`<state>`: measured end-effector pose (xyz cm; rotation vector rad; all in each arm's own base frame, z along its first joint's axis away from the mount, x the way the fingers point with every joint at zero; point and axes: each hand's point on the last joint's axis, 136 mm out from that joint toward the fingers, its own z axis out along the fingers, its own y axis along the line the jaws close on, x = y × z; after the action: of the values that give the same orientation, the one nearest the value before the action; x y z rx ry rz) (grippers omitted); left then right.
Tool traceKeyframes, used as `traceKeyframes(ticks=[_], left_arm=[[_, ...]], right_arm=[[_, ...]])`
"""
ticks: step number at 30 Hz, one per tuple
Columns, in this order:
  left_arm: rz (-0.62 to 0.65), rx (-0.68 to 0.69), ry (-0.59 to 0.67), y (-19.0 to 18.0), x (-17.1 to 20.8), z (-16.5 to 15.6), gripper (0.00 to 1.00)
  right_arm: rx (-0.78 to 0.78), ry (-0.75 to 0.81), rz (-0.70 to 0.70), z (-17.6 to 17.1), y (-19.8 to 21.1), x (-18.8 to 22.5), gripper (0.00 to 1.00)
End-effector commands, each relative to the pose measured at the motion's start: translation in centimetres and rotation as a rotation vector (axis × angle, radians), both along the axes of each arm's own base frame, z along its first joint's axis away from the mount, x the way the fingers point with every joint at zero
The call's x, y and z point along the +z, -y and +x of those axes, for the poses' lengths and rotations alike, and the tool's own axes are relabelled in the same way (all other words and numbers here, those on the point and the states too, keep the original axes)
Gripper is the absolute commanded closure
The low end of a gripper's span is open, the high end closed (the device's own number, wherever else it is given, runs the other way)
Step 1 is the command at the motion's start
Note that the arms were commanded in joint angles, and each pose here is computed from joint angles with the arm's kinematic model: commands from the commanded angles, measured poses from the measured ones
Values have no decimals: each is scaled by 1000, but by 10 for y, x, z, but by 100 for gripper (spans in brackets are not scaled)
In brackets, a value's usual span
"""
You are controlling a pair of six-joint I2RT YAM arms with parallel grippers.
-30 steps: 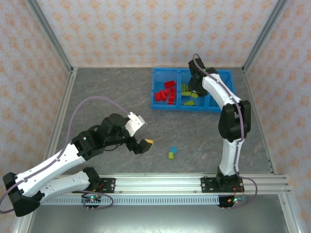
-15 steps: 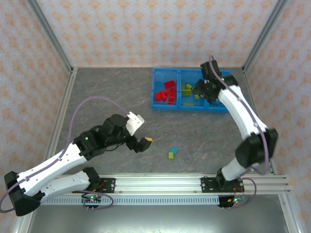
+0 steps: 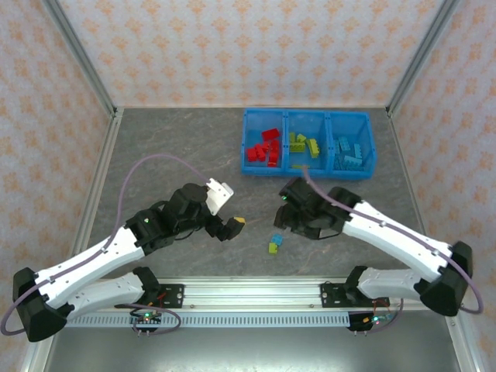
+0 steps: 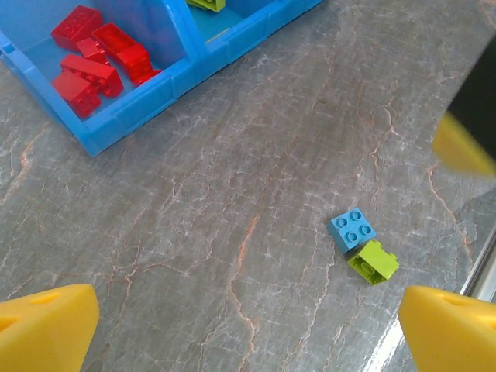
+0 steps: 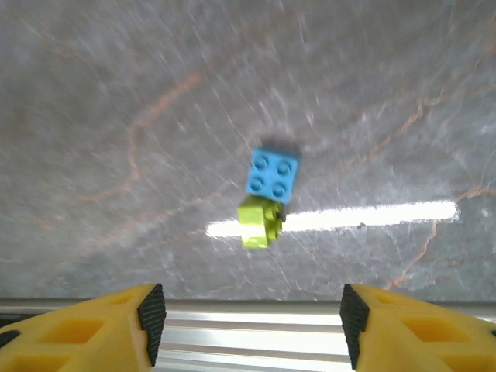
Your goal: Sort the legos into containers by color
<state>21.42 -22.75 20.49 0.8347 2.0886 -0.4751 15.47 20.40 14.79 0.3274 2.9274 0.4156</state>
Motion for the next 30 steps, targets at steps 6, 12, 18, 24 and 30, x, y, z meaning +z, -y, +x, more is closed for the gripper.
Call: traceKeyframes(ticks=[6,12,18,24,30], left_arm=[[3,23,29,-6,-2,0,0],[4,-46,11,-7,-12,-16,0],[83,-219,-78,-9,-43,-49,0],[65,-215,-48,-11,-45,-50,0],[47,-212,-38,-7,-40,-47,0]], right_arm=[[97,-110,-106,-15,-42,-58,28],[113,-123,-158,-6,-51,-95,32],[100,-168,-207,-14,-42,-121,46],[88,-150,-247,-13,-30,-122,65],[74,-71,-242,-5,-22,-99,79]])
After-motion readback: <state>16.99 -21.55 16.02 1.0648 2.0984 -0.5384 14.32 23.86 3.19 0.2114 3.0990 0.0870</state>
